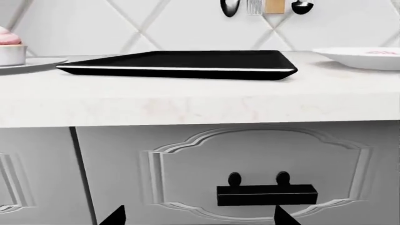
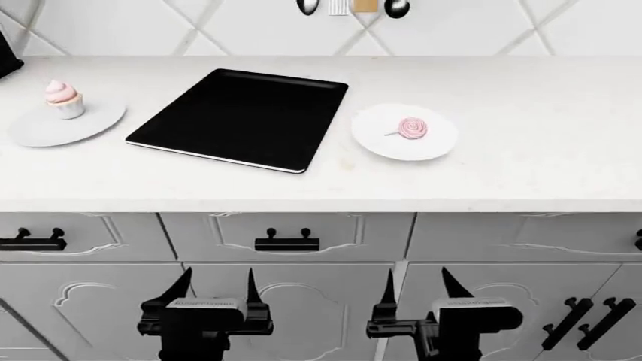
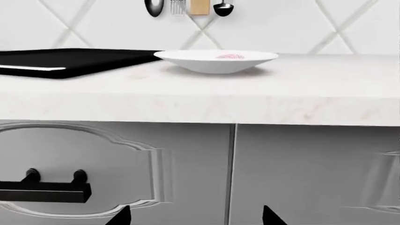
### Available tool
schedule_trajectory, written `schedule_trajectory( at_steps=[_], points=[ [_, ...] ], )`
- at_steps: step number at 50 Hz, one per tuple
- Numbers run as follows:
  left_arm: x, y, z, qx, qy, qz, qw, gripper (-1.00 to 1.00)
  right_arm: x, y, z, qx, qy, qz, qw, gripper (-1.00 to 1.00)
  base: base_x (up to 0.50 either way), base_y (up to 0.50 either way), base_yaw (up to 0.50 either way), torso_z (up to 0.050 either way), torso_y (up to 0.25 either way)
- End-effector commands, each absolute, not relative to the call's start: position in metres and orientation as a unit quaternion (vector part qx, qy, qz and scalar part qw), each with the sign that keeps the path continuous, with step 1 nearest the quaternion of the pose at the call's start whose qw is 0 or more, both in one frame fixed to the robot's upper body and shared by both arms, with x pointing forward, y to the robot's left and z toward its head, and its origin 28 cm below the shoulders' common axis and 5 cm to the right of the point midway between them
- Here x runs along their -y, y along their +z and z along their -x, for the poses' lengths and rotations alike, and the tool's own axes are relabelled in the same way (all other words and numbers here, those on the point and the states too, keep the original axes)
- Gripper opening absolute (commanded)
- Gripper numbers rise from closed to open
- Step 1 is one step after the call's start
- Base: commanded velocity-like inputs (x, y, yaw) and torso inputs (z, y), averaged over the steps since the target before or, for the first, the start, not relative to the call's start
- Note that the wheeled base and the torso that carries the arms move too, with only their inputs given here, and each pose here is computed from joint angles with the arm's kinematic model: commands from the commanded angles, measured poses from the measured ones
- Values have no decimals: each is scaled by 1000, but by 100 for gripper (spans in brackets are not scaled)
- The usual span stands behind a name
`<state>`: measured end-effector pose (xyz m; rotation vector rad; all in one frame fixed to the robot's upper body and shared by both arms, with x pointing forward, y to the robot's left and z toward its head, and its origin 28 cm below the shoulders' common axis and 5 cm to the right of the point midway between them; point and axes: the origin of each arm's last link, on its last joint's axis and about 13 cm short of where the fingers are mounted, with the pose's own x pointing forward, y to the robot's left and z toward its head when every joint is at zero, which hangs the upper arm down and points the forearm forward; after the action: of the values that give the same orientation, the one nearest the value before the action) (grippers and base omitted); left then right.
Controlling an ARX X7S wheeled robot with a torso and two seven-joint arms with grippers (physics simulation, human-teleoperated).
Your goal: Move the dessert items from the plate to the tray.
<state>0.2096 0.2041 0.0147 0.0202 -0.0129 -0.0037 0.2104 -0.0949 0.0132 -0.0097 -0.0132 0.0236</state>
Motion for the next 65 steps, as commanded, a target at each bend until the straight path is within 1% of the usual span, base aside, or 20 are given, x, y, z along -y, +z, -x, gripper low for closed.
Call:
schedule_trajectory(
  at_steps=[1, 6, 10, 17, 22, 32, 34, 35, 41, 44, 50, 65],
  points=[
    [-204, 17, -209, 6, -6, -10, 1000, 100, 96, 20, -210, 13, 9, 4, 1000, 100, 0, 0, 0, 50, 0],
    [-203, 23, -207, 0, -15, -1, 1000, 100, 96, 31, -207, 19, 13, -2, 1000, 100, 0, 0, 0, 50, 0],
    [-203, 41, -208, -26, -25, 2, 999, 100, 97, 61, -203, 37, 23, -7, 999, 100, 0, 0, 0, 0, 0],
    [-219, 113, -214, -47, -26, 25, 998, 100, 111, 122, -192, 47, 33, -14, 998, 100, 0, 0, 0, 0, 0],
    [-231, 161, -214, -38, -35, 22, 998, 100, 123, 171, -186, 74, 42, 0, 996, 100, 0, 0, 0, 0, 0],
    [-247, 220, -209, -22, -54, 2, 998, 100, 141, 238, -183, 102, 52, 17, 993, 100, 0, 0, 0, 0, 0],
    [-252, 235, -209, -20, -42, -2, 999, 100, 144, 248, -183, 104, 56, 21, 993, 100, 0, 0, 0, 0, 0],
    [-252, 242, -207, -19, -59, -2, 998, 100, 146, 253, -182, 105, 57, 25, 993, 100, 0, 0, 0, 0, 0],
    [-257, 279, -203, -5, -71, -17, 997, 100, 153, 280, -177, 108, 57, 33, 992, 100, 0, 0, 0, 0, 0],
    [-257, 287, -202, -13, -84, -5, 996, 100, 156, 291, -176, 110, 56, 32, 992, 100, 0, 0, 0, 0, 0],
    [-259, 304, -201, -20, -85, -16, 996, 100, 157, 311, -174, 112, 58, 46, 991, 100, 0, 0, 0, 0, 0],
    [-262, 333, -189, 1, -71, -27, 997, 100, 162, 339, -170, 121, 52, 59, 990, 100, 0, 0, 0, 0, 0]
  ],
)
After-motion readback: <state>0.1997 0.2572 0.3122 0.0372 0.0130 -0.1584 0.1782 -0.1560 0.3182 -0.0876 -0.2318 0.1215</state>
